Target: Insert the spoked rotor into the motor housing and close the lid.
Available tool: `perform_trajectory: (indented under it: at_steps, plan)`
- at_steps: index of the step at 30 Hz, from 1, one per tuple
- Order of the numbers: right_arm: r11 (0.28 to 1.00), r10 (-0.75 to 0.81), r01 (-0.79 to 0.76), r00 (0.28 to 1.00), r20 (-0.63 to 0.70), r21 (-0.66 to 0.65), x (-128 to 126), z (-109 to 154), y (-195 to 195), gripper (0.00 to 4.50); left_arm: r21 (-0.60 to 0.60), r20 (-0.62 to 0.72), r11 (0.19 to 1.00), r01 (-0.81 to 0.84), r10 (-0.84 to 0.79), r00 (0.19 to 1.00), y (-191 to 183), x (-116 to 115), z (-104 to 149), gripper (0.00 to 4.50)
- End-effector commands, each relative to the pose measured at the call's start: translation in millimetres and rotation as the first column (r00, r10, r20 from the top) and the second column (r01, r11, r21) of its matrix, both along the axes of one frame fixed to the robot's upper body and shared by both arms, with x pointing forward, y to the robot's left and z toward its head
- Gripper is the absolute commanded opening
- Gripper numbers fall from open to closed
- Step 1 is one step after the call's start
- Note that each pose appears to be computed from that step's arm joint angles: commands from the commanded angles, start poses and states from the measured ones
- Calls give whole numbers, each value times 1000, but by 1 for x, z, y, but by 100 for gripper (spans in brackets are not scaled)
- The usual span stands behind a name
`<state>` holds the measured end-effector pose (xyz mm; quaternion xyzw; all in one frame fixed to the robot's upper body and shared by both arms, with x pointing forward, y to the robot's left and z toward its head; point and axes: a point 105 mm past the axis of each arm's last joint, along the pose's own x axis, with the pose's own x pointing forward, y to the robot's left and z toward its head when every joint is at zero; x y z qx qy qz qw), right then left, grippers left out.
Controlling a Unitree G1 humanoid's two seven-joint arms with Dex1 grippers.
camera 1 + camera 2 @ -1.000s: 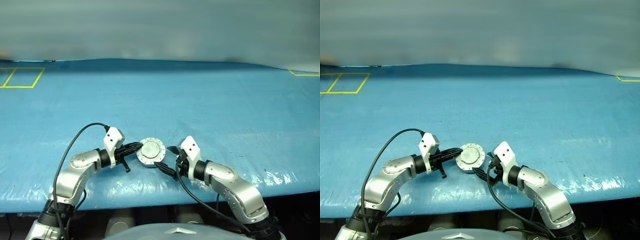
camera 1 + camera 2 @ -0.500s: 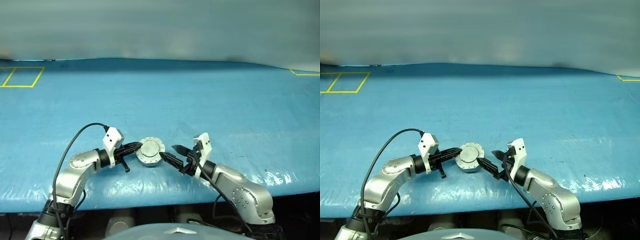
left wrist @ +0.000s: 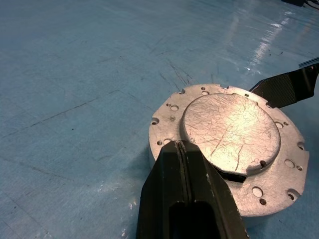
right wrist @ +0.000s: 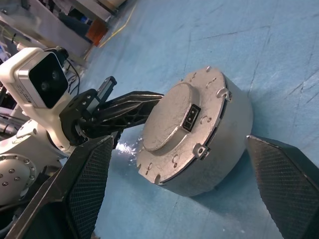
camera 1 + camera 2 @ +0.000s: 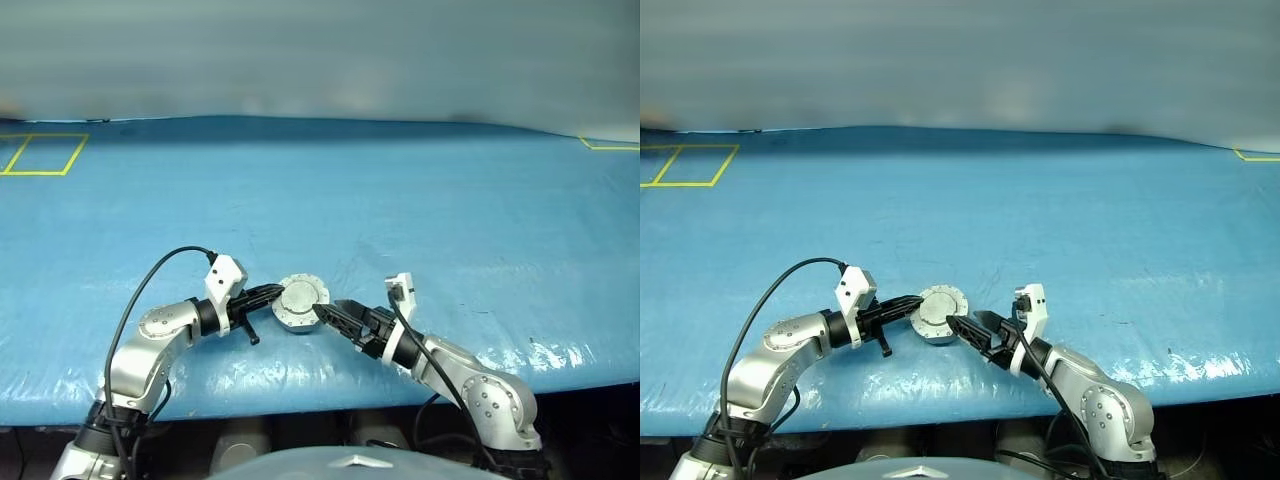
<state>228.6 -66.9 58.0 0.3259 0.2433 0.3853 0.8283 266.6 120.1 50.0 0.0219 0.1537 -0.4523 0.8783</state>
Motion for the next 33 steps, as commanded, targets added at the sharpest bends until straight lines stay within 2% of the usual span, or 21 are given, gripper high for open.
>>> perform_trajectory:
  at_steps: [1,5,20,33]
  plan:
    - [999,2,-1,1000,-17,55,-1,5,4,446,20,-33,1000,3,-2,999,0,-6,-9,0]
    - [995,-12,18,998,-63,101,0,4,5,446,25,-42,1000,-4,5,999,1,-7,-11,0]
    - [994,-79,86,991,-105,64,8,-2,3,446,15,-46,1000,-3,4,999,-2,-8,-12,0]
    - [990,-62,84,981,-186,113,-1,-7,12,446,13,-55,1000,-1,1,998,-2,-8,-14,0]
